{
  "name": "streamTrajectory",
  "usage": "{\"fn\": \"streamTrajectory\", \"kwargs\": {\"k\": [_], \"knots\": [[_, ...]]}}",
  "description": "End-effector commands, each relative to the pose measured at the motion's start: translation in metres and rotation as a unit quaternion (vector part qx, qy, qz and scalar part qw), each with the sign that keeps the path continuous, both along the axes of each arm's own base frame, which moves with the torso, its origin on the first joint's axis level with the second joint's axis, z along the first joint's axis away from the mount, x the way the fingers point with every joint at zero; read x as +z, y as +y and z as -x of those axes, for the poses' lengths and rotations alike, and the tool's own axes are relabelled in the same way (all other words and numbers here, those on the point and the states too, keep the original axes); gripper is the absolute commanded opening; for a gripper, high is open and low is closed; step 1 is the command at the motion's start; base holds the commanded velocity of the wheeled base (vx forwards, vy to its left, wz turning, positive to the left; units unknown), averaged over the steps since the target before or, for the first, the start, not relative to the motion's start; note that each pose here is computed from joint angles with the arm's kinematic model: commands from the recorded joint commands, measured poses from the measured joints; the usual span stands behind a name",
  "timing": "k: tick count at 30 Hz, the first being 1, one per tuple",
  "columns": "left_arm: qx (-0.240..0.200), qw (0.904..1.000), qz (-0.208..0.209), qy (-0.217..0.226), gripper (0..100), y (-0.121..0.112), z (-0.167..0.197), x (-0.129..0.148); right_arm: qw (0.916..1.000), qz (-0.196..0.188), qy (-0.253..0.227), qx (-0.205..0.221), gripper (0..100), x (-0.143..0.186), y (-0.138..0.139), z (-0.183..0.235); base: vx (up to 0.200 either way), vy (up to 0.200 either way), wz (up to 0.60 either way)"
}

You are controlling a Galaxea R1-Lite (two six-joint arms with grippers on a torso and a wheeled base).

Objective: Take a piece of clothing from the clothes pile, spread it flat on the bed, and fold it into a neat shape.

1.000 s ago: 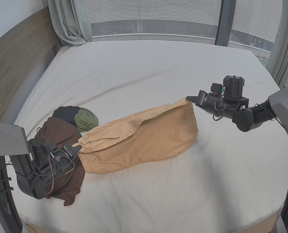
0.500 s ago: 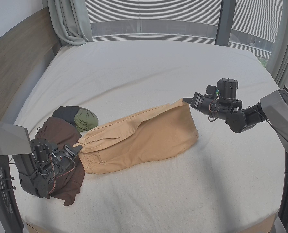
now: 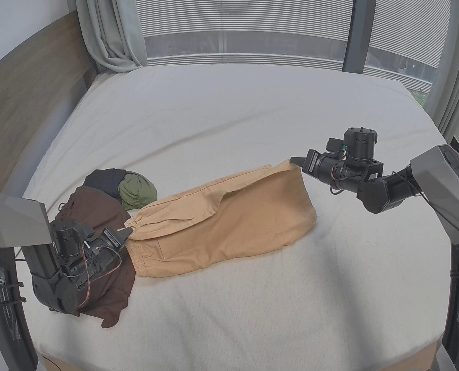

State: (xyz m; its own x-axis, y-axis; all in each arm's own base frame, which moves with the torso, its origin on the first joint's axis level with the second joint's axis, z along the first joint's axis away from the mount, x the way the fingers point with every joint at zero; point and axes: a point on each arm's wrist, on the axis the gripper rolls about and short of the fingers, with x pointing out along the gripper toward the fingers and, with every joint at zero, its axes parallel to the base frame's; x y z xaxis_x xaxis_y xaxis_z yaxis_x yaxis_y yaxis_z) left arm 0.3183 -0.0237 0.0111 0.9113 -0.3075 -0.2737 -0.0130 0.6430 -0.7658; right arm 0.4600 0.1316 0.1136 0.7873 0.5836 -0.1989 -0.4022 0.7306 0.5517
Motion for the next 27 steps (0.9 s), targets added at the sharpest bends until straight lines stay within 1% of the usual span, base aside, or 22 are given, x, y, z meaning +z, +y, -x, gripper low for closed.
{"fn": "streamTrajectory", "kwargs": {"k": [1,4,7,8,9,11,17,19,21,25,27], "knots": [[0.001,1.0,0.001,-0.004,100,0.001,-0.002,0.001,0.9999,-0.003,-0.01,-0.001,100,-0.004,0.002,-0.005,0.0,0.0,0.0],[0.017,0.9997,0.0,-0.016,100,0.003,-0.008,0.004,0.9993,-0.003,-0.028,-0.022,100,-0.007,0.003,-0.012,0.0,0.0,0.0],[0.027,0.9994,-0.004,-0.02,100,0.004,-0.009,0.005,0.9994,-0.003,-0.024,-0.023,100,-0.007,0.003,-0.01,0.0,0.0,0.0],[0.042,0.9988,-0.009,-0.024,100,0.004,-0.011,0.006,0.9995,-0.003,-0.024,-0.022,100,-0.004,0.003,-0.008,0.0,0.0,0.0],[0.047,0.9985,-0.01,-0.027,100,0.004,-0.011,0.007,0.9995,-0.003,-0.024,-0.02,100,-0.003,0.004,-0.006,0.0,0.0,0.0],[0.046,0.9985,-0.01,-0.028,100,0.003,-0.011,0.008,0.9995,-0.003,-0.025,-0.019,100,0.001,0.004,-0.002,0.0,0.0,0.0],[0.043,0.9984,-0.009,-0.035,100,0.002,-0.006,0.016,0.9999,0.003,-0.005,-0.009,100,0.004,0.007,0.022,0.0,0.0,0.0],[0.041,0.9983,-0.007,-0.042,100,0.002,-0.003,0.023,0.9999,0.006,0.003,-0.009,100,0.002,0.007,0.028,0.0,0.0,0.0],[0.032,0.9978,-0.003,-0.058,100,0.0,0.006,0.039,0.9999,0.007,0.007,-0.004,100,0.001,0.008,0.043,0.0,0.0,0.0],[-0.001,0.9966,0.003,-0.082,100,-0.008,0.019,0.059,1.0,0.002,-0.007,0.004,100,0.004,0.008,0.063,0.0,0.0,0.0],[-0.016,0.9951,0.0,-0.098,100,-0.011,0.021,0.067,1.0,0.004,0.001,0.005,100,0.003,0.006,0.073,0.0,0.0,0.0]]}}
